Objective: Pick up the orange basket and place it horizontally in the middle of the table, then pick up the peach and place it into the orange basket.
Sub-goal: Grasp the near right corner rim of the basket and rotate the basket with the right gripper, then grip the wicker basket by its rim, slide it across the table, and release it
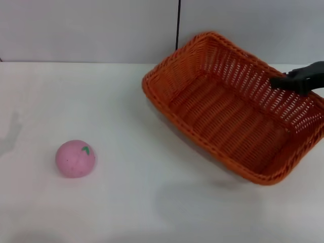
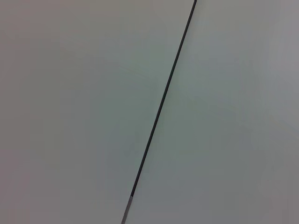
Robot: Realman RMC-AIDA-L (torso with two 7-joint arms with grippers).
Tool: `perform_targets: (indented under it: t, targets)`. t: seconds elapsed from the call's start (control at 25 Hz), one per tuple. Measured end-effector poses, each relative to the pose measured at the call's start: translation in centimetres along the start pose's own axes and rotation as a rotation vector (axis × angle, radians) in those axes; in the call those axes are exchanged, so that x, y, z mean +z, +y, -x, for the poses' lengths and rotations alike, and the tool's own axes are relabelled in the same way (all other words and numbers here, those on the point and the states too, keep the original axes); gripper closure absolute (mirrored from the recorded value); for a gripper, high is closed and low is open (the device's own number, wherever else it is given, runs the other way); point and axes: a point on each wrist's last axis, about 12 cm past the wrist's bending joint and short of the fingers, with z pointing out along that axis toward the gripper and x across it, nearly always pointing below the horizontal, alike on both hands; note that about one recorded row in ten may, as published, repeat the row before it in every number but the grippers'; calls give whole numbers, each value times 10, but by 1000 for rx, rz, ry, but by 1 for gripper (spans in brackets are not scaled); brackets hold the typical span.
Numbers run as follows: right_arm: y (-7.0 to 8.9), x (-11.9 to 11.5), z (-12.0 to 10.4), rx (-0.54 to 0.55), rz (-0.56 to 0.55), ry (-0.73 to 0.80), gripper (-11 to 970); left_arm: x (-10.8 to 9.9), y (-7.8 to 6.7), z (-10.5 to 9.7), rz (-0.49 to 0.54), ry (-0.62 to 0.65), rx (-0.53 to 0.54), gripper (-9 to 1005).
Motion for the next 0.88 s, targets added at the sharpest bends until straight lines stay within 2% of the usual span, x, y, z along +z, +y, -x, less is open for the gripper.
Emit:
perform_targets:
  t: [0.04,0.12,0.24,0.32,0.64,0.88]
  targets:
    - [7,-5,2,-93,26,-7,791,-1,0,0,3,1,1,259]
    - [11,-7,3,-133,39,-11,792,-1,0,0,3,1,1,260]
    - [25,-21,12,-317,69,-30,794,-5,2,1,6,-1,11,262]
    - [27,-24,14,-345,78,-33,795,-9,2,3,5,-9,14,263]
    - [43,-41,30,-668,250,-71,797,-19,-1,5,-14,-31,16,269]
    - [49,-34,32,-788,309,-18,797,-28,-8,7,-47,-50,7,273]
